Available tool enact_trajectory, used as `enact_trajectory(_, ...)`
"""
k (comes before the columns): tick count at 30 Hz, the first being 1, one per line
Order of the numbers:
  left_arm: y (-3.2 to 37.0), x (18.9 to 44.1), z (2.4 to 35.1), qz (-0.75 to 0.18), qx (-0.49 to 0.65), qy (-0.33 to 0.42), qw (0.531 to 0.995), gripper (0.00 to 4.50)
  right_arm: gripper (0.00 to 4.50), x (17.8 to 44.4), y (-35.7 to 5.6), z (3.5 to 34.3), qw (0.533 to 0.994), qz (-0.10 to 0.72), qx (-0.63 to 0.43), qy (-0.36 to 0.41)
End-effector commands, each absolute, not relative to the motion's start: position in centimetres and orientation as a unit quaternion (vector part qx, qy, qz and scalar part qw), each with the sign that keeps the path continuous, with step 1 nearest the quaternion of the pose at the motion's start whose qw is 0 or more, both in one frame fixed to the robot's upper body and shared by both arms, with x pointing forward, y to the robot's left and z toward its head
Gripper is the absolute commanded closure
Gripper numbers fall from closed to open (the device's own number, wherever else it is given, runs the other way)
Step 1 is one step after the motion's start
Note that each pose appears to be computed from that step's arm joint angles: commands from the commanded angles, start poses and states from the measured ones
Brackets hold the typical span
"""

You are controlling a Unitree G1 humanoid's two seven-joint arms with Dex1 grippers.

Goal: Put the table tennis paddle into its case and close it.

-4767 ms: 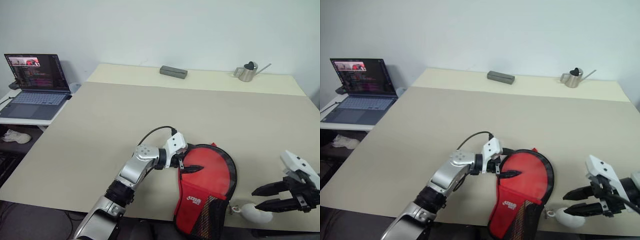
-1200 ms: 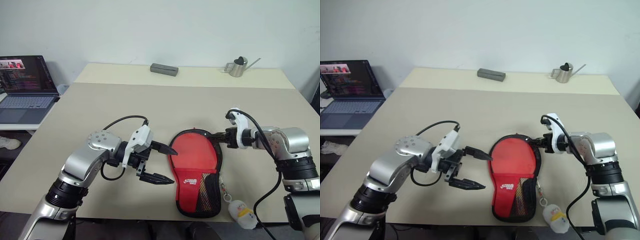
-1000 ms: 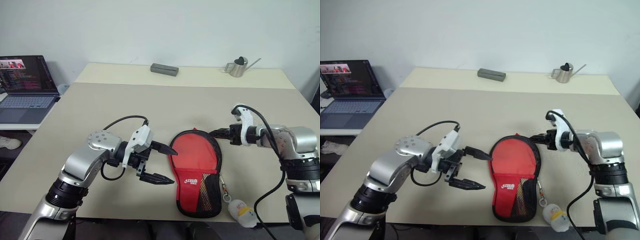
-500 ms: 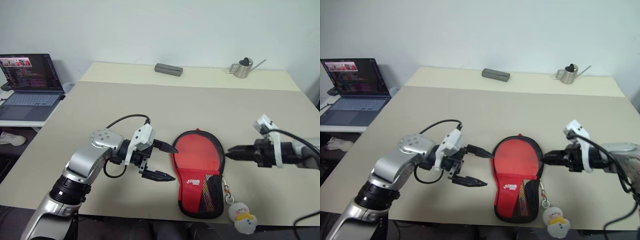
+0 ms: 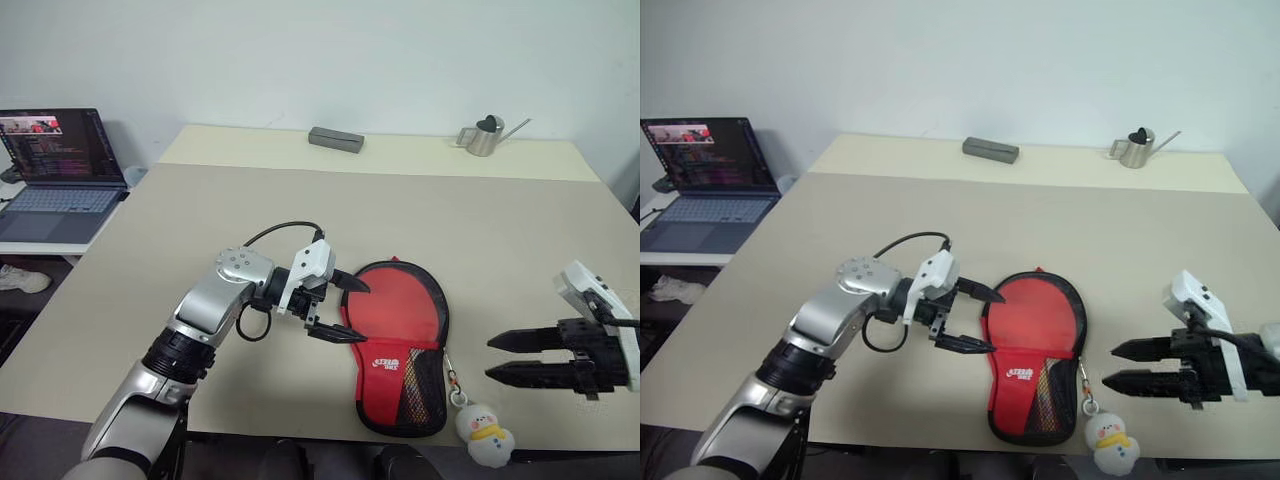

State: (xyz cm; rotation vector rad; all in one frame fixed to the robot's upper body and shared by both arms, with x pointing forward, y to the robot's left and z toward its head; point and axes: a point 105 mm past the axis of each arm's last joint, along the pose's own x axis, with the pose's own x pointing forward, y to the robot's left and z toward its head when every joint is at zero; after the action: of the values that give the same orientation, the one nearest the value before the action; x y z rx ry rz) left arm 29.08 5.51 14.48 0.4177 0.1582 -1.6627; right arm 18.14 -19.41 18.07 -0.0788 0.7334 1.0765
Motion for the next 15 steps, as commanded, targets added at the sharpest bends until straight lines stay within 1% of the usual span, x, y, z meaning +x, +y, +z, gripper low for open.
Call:
enact_trajectory(1,4.7,29.4,14.9,-0.734,0.207,0.051,0.645,0.00,0.35,16.8,-19.5,18.7,0.787,0.507,-0.092,0.339)
enact_trajectory(2,4.5,29.5,14.8,-0.733,0.210,0.049,0.645,0.00,0.06,16.6,-19.8,18.7,0.788,0.502,-0.101,0.341)
enact_trajectory(3,4.3,29.6,14.7,-0.732,0.212,0.047,0.646,0.00,0.02,16.4,-19.9,18.8,0.790,0.500,-0.104,0.340)
enact_trajectory(8,1.9,30.6,14.2,-0.721,0.223,0.028,0.656,0.00,0.02,15.9,-20.2,19.2,0.811,0.482,-0.100,0.315)
enact_trajectory(15,-1.8,30.7,12.3,-0.726,0.209,0.021,0.655,0.00,0.02,14.6,-19.7,18.6,0.820,0.472,-0.074,0.316)
